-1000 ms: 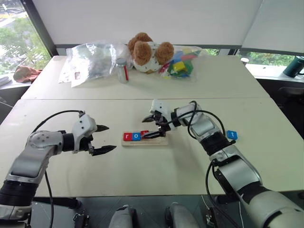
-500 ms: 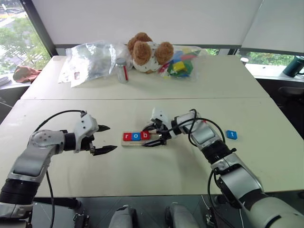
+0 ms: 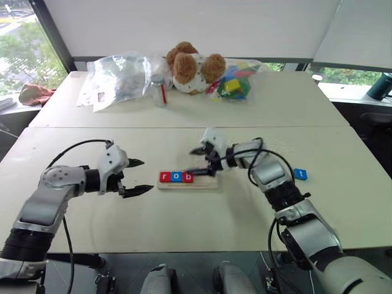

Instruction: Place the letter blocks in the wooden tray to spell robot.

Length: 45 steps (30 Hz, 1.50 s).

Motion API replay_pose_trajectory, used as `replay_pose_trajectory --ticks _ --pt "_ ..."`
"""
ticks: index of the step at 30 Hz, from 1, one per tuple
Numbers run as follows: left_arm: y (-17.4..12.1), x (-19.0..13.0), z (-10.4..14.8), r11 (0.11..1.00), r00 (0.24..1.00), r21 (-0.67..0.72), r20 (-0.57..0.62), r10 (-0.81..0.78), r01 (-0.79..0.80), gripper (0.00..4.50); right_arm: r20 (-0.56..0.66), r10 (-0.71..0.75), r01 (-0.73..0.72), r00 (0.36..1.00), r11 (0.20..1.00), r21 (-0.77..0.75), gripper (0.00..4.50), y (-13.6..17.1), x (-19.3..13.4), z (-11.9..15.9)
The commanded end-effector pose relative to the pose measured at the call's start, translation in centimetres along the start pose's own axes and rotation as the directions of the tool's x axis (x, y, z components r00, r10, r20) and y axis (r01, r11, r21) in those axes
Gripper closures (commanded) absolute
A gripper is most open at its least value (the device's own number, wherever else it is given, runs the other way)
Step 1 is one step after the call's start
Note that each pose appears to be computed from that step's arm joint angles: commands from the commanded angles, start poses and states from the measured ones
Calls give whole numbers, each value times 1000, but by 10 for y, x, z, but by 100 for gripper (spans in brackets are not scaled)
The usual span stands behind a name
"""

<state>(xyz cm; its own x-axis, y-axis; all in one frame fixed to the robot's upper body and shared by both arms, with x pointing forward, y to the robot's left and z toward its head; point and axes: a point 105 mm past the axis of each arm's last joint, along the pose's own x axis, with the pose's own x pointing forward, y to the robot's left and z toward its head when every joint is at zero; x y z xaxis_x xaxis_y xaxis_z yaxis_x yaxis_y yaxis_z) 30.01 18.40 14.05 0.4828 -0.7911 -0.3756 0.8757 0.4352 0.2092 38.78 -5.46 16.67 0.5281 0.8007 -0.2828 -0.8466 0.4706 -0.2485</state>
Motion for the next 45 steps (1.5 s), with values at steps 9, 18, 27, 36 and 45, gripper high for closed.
replay_pose_trajectory --ticks 9,18,27,36,45 --pt "-24 24 66 976 972 131 134 -194 176 0 -177 -776 794 605 568 217 91 -46 -128 -47" --pt "-30 37 64 956 960 160 102 -263 245 0 -334 -790 855 514 439 275 91 -38 -118 -92" --pt "-30 38 53 969 970 128 92 -225 213 0 -412 -758 862 506 431 266 91 -34 -103 -116" --pt "-29 39 47 976 976 112 91 -199 189 0 -403 -755 856 517 446 262 332 -34 -94 -119" --pt "-33 35 43 971 974 120 66 -217 208 0 -354 -762 837 543 453 309 332 0 -108 -77"
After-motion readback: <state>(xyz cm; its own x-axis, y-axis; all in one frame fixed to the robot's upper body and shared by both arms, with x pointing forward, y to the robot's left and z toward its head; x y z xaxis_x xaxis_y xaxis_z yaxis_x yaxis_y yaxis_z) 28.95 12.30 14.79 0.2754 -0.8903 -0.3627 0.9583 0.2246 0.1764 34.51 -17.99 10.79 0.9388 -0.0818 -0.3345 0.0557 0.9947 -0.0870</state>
